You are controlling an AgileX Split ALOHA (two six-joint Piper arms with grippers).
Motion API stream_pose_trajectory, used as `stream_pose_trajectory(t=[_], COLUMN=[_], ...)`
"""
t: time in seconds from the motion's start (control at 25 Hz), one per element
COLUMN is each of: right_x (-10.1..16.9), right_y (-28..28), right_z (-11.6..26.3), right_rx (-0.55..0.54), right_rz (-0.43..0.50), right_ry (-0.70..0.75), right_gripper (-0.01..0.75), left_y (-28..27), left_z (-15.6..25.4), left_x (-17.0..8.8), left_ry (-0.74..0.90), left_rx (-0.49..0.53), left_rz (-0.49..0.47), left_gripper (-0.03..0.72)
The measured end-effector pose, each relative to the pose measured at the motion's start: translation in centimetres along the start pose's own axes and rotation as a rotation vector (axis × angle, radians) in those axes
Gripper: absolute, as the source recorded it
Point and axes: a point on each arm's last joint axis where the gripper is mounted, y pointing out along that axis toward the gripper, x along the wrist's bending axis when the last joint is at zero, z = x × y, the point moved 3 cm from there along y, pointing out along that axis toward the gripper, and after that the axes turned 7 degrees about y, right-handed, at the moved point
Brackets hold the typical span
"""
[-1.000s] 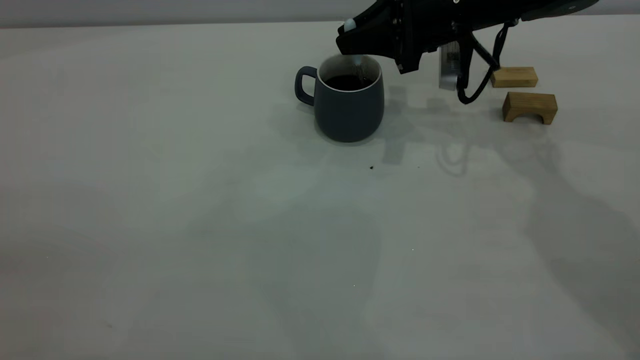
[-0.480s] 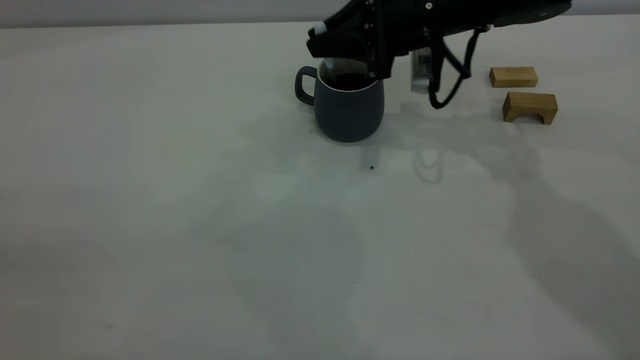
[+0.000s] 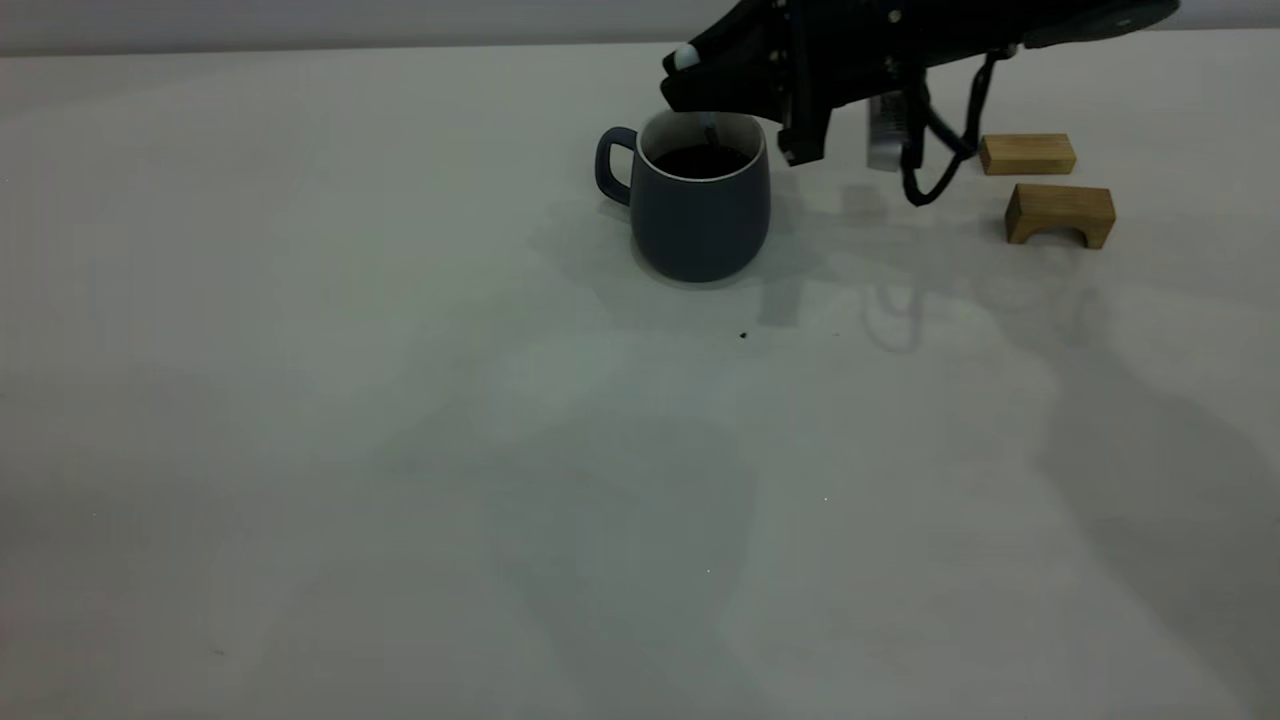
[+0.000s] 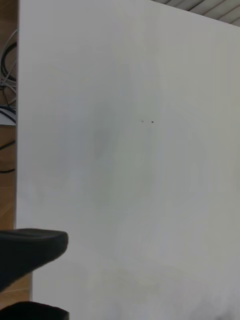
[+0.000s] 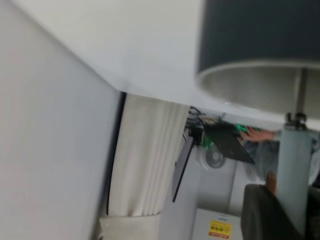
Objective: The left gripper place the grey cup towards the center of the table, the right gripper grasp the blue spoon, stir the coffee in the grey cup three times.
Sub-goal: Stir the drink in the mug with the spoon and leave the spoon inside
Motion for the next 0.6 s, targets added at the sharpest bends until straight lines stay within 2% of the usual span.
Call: stream_pose_trajectory(t=[0.16,0.36,0.6], right_x=[-0.3,-1.1,-0.6], right_y=[-0.3,0.6,1.3], right_z=[0.1,1.0,2.1], right_rx=[0.005,0.043,0.102], right_rz=[0.045,0.072,-0.003], right_ry=[0.119,0.169,0.079], right_gripper=[0.121,0.118,0.118], left_y=[0.0,0.0,0.0], left_z=[0.0,0.0,0.0], left_x=[0.0,0.0,0.0], left_ry=[0.000,0.000,0.000], left_rx=[0.000,0.000,0.000], left_rz=[0.000,0.000,0.000], left_gripper=[0.333,0.333,0.333])
